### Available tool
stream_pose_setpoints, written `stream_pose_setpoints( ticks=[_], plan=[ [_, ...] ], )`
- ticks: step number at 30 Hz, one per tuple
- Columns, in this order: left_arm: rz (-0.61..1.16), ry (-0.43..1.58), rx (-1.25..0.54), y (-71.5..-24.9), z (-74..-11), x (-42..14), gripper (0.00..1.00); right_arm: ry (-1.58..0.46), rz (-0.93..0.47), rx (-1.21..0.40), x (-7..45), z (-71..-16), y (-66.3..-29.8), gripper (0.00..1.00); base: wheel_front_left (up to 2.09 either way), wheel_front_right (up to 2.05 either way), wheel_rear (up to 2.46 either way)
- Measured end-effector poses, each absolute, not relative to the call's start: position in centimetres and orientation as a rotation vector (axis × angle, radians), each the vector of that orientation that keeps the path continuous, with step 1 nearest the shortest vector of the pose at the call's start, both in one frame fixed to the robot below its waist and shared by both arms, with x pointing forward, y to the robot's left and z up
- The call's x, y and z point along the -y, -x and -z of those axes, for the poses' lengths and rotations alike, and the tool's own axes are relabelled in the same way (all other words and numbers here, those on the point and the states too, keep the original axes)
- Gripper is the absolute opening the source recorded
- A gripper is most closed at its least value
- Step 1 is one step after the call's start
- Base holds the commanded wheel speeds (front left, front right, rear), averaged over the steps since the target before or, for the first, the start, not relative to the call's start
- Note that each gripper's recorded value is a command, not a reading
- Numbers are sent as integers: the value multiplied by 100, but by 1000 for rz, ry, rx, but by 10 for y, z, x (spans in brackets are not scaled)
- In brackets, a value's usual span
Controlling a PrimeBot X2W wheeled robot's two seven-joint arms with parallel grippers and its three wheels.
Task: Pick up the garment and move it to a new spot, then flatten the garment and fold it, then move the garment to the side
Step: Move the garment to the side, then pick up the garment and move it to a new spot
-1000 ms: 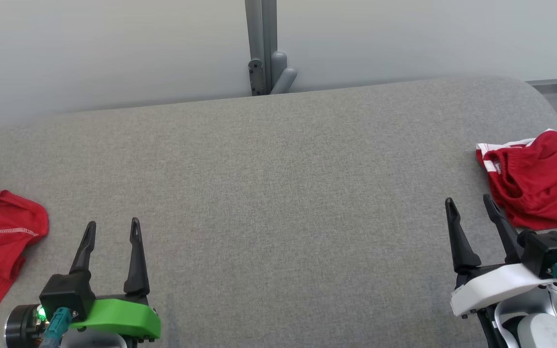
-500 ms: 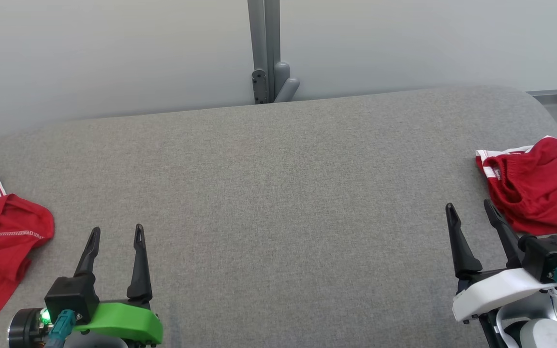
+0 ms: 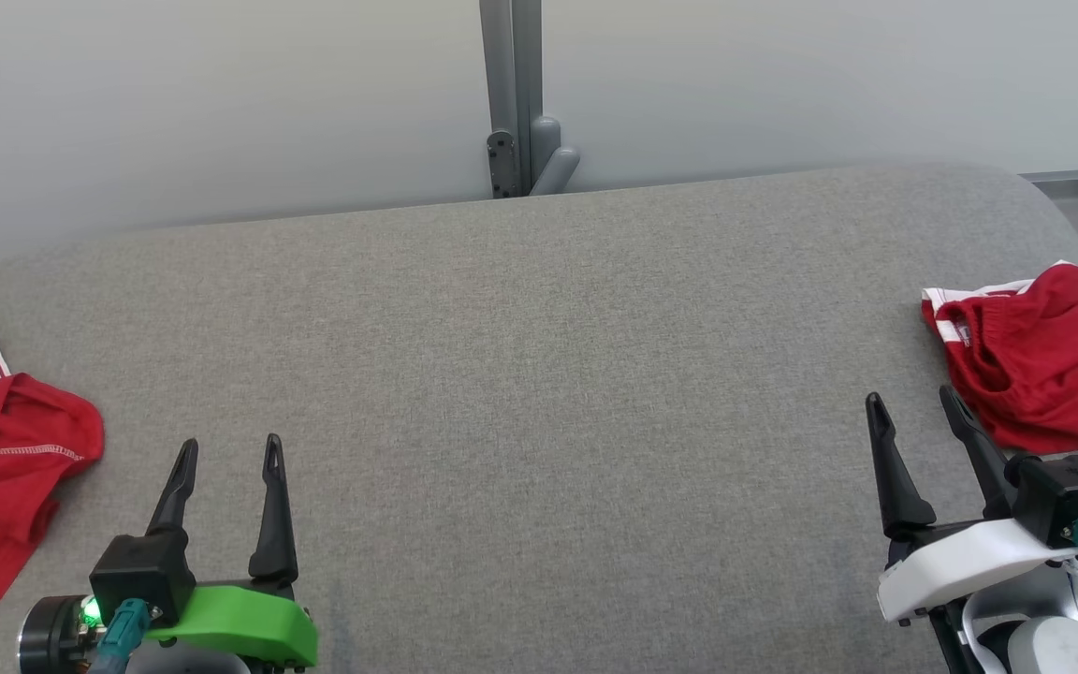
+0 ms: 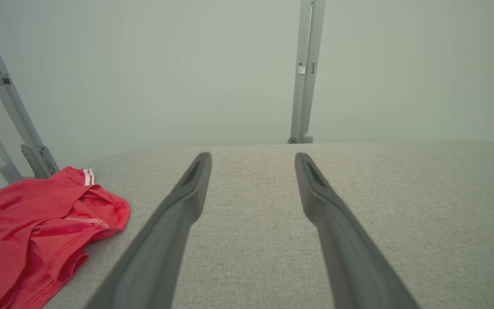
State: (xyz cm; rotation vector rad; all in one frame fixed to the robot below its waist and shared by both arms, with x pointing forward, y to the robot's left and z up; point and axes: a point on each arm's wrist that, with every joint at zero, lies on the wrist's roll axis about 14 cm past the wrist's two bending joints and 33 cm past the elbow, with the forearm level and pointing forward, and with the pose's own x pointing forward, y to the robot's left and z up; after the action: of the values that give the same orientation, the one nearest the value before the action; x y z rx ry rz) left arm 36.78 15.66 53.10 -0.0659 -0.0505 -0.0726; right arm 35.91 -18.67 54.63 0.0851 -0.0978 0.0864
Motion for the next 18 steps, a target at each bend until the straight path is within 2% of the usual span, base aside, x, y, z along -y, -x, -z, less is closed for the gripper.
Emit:
stream_pose_setpoints(
  ticks=[18],
  plan=[
    [39, 73, 59, -366, -533, -166, 100, -87, -115, 95, 177, -546, -366, 100, 0, 0, 0]
  ],
)
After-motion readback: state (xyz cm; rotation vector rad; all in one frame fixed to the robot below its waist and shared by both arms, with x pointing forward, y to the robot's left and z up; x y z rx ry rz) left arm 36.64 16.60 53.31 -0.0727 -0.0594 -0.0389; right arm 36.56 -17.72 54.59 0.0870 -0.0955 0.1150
